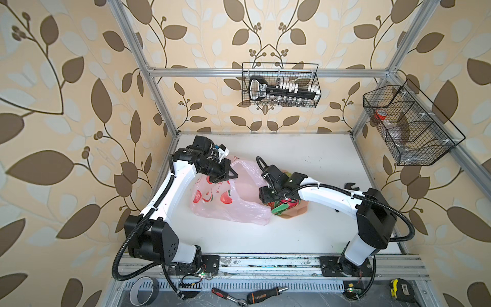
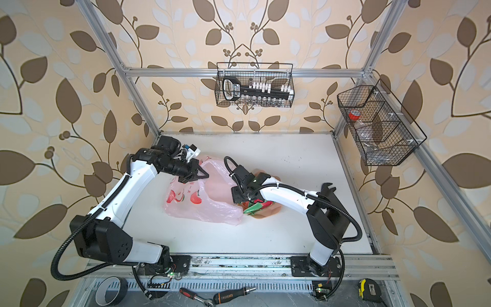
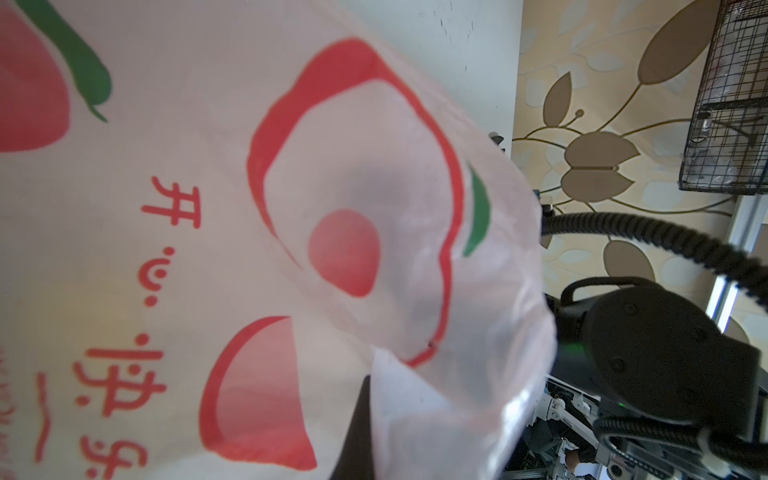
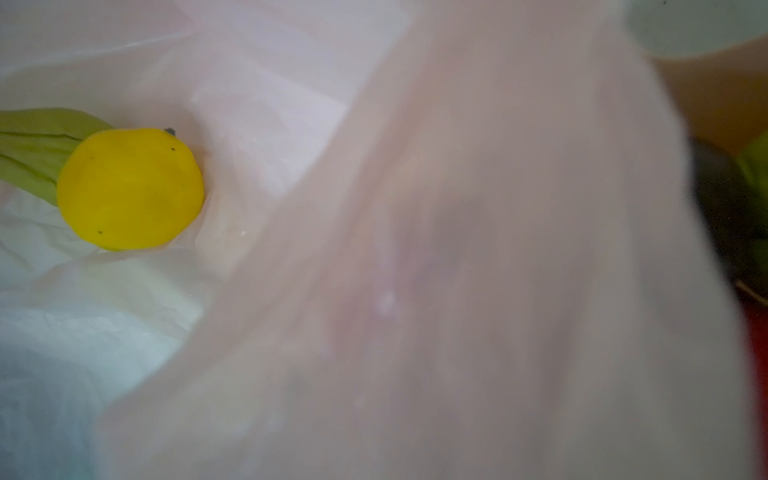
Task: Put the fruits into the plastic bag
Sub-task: 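Lower the right gripper onto a red strawberry on the plate and close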
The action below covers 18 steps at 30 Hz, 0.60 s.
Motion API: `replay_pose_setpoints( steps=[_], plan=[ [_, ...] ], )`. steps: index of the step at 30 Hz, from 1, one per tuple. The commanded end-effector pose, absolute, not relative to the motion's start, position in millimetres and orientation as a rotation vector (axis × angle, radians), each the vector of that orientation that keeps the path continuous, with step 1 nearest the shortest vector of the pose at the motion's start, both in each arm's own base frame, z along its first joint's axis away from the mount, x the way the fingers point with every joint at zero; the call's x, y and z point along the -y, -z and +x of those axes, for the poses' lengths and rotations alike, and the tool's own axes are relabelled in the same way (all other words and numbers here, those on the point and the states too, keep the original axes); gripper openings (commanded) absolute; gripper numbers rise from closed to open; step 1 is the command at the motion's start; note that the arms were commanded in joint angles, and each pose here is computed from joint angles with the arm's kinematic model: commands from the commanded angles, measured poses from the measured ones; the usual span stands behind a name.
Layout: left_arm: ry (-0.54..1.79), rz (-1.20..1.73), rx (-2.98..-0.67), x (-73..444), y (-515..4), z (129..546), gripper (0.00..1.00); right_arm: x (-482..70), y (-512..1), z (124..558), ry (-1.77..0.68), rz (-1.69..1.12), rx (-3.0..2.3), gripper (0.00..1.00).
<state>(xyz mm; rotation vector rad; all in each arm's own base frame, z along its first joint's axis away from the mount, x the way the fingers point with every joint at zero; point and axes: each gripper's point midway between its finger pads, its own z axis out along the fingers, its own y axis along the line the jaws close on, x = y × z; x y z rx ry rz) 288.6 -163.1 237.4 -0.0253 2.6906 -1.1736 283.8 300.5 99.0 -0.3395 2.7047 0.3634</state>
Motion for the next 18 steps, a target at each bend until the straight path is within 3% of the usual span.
replay_pose_setpoints(
  steps=[1,11,18],
  plan=[
    [1.203,0.030,-2.662,166.5,-249.5,282.9,0.00,-298.4,-91.7,286.1,-0.313,-0.364,-2.717,0.58],
    [1.204,0.027,-2.666,166.8,-248.0,284.9,0.00,-295.9,-94.5,284.6,-0.319,-0.365,-2.718,0.42],
    [1.206,0.028,-2.664,167.3,-248.7,286.5,0.00,-294.0,-123.7,285.3,-0.394,-0.317,-2.664,0.30]
  ],
)
